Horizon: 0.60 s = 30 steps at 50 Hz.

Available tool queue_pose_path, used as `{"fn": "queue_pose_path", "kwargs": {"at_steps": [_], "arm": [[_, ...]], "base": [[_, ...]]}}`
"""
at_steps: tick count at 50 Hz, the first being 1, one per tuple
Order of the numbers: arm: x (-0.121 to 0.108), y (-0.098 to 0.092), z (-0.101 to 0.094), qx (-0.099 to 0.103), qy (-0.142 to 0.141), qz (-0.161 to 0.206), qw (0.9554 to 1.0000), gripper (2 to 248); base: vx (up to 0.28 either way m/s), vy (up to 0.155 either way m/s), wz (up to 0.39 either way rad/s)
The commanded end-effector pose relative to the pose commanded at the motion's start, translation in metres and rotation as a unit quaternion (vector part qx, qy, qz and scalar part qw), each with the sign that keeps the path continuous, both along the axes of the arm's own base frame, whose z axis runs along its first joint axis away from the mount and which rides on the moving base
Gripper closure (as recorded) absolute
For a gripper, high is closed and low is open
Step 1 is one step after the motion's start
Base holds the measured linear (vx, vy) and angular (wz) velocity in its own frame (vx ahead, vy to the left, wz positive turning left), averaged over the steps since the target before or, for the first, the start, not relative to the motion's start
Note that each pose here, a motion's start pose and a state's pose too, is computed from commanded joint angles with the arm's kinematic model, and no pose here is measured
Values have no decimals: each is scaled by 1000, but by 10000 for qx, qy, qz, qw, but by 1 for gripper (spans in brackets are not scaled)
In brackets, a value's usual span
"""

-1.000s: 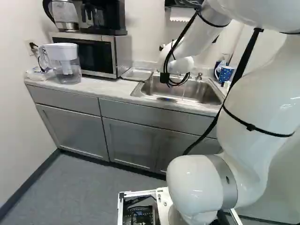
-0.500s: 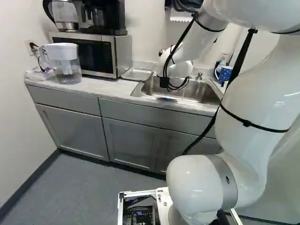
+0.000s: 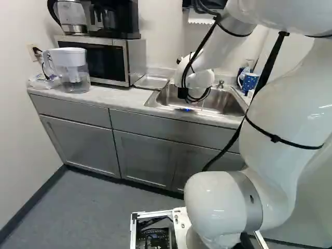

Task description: Rinse the cup and place it in the tray

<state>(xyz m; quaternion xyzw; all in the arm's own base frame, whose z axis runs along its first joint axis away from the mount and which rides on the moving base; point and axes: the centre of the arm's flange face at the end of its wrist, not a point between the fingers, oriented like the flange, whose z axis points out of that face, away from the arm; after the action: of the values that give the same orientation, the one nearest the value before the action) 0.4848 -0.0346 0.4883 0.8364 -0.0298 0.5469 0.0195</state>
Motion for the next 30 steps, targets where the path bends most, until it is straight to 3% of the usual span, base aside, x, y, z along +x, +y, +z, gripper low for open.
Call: {"fn": "queue_pose_path", "kwargs": {"at_steps": [30], "arm": [[-14,-4,0,-2,-30,-51,10000,124]], "base": [[0,0,0]]}}
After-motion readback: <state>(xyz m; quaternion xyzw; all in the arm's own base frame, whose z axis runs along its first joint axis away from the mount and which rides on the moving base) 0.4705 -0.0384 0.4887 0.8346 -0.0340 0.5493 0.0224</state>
